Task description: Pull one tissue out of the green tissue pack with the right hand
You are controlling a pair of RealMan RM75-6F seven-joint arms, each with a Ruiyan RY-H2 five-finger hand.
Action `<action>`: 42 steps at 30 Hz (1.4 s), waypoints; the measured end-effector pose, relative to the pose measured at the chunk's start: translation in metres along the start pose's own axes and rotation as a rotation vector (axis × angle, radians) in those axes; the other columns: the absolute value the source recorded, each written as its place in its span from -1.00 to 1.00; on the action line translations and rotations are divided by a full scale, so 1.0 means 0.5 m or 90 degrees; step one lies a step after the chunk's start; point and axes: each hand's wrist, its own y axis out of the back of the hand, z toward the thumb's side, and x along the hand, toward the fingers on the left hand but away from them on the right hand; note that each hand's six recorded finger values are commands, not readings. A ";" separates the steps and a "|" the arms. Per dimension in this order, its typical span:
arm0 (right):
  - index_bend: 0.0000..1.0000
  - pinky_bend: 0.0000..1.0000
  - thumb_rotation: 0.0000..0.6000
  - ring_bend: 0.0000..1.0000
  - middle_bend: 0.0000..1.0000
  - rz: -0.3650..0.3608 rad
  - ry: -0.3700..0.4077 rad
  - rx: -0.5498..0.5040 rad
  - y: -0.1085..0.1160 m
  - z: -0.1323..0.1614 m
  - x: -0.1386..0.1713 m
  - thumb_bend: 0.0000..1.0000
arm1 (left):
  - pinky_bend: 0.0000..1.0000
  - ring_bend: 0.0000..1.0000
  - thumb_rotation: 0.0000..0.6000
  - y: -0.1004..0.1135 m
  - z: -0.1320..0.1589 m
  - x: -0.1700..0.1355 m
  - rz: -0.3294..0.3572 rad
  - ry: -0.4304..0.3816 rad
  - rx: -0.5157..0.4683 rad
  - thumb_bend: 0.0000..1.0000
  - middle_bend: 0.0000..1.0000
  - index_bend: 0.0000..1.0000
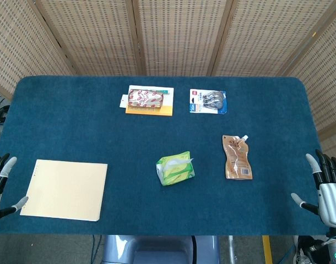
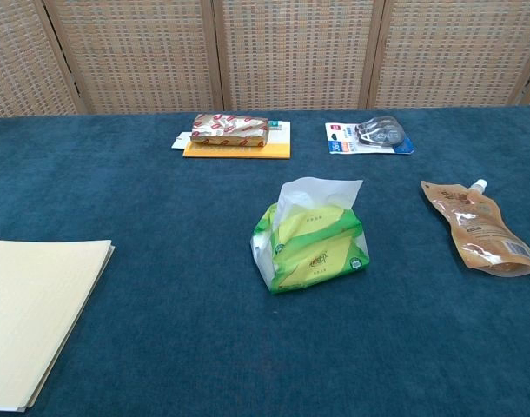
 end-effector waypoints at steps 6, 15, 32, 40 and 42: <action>-1.00 -1.00 1.00 -1.00 -1.00 0.003 0.002 0.000 -0.003 0.001 -0.001 -0.89 | -1.00 -1.00 1.00 0.000 0.000 0.000 -0.002 0.001 -0.003 -1.00 -1.00 -1.00; -0.93 -0.93 1.00 -1.00 -1.00 0.012 0.042 -0.035 -0.010 0.026 -0.023 -0.84 | -1.00 -1.00 1.00 0.002 -0.001 0.001 0.001 0.003 -0.006 -1.00 -1.00 -1.00; -0.53 -0.48 1.00 -0.65 -0.53 0.252 0.284 -0.117 -0.129 0.304 -0.235 -0.48 | -1.00 -1.00 1.00 -0.017 -0.018 0.039 -0.022 0.034 -0.002 -1.00 -1.00 -1.00; -0.42 -0.35 1.00 -0.56 -0.42 0.290 0.290 -0.103 -0.190 0.419 -0.292 -0.48 | -1.00 -1.00 1.00 -0.021 -0.035 0.057 -0.034 0.057 -0.009 -1.00 -1.00 -1.00; -0.42 -0.35 1.00 -0.56 -0.41 0.302 0.296 -0.096 -0.208 0.448 -0.296 -0.48 | -1.00 -1.00 1.00 -0.020 -0.039 0.058 -0.034 0.060 -0.011 -1.00 -1.00 -1.00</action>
